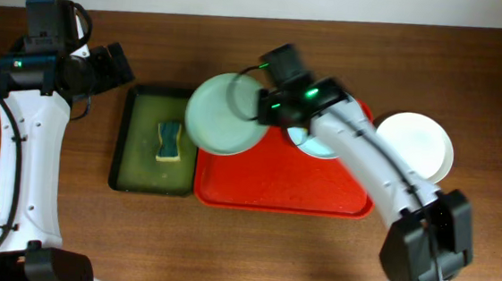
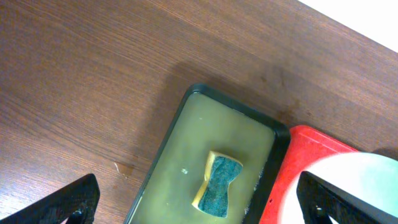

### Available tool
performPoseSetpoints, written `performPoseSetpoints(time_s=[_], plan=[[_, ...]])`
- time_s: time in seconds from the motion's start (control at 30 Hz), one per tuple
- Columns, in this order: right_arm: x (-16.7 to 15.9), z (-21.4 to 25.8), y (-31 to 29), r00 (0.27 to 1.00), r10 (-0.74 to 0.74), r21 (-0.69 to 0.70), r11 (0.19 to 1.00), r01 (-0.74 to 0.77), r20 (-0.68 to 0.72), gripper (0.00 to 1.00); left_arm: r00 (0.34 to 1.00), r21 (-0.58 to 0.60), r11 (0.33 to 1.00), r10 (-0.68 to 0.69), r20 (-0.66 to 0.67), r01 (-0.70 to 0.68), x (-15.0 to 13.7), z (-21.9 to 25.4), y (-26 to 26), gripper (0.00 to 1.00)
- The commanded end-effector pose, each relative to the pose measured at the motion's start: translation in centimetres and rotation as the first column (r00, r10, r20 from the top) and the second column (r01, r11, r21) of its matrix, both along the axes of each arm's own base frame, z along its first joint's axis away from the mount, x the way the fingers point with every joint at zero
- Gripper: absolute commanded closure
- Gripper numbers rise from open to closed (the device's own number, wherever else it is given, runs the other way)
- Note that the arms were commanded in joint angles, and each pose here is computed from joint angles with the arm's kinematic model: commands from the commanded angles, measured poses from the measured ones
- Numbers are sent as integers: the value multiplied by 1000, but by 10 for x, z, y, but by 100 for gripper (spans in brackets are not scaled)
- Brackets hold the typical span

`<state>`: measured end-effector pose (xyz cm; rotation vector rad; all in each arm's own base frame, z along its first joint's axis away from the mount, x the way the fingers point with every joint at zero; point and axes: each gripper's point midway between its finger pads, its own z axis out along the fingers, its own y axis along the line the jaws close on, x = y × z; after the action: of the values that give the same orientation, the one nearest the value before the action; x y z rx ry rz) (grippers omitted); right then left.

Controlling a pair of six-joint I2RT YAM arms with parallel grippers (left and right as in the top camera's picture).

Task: Clean dirty plates on tray and stack at the side
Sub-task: 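Carry the pale blue plate right and stack it on the white plate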

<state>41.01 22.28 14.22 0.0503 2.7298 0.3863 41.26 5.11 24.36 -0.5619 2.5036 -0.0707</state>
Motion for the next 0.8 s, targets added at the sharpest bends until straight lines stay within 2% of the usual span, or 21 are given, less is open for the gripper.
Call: performPoseSetpoints(time_s=[0.0,0.07,0.1,0.17,0.27,0.33,0.37,0.4,0.67,0.73,0.77], plan=[[11,9,-58,986,-99,181,976,122,-132,96,1000,-12,1000,8,2,-8,1,0,0,0],[16,1,-160,944,-264,137,946,293,-197,96,1000,-12,1000,8,2,-8,1,0,0,1],[7,-3,-215,903,-356,111,914,390,-240,96,1000,-12,1000,8,2,-8,1,0,0,1],[-18,-9,-286,810,-497,74,837,542,-311,96,1000,-12,1000,8,2,-8,1,0,0,1],[-50,-11,-347,739,-575,51,776,628,-351,96,1000,-12,1000,8,2,-8,1,0,0,1],[-81,-19,-399,636,-690,-87,699,710,-347,96,1000,-12,1000,8,2,-8,1,0,0,1],[-93,-24,-412,605,-721,-164,678,717,-337,96,1000,-12,1000,8,2,-8,1,0,0,1],[-98,-30,-413,588,-730,-178,668,723,-349,96,1000,-12,1000,8,2,-8,1,0,0,1],[-101,-64,-402,596,-712,-172,684,709,-372,95,1000,-12,1000,8,2,-8,1,0,0,1],[-95,-63,-393,617,-693,-143,700,700,-374,84,1000,-12,1000,8,2,-8,1,0,0,1],[-92,-63,-389,627,-684,-136,709,692,-373,71,1000,-12,1000,8,2,-8,1,0,0,1]])
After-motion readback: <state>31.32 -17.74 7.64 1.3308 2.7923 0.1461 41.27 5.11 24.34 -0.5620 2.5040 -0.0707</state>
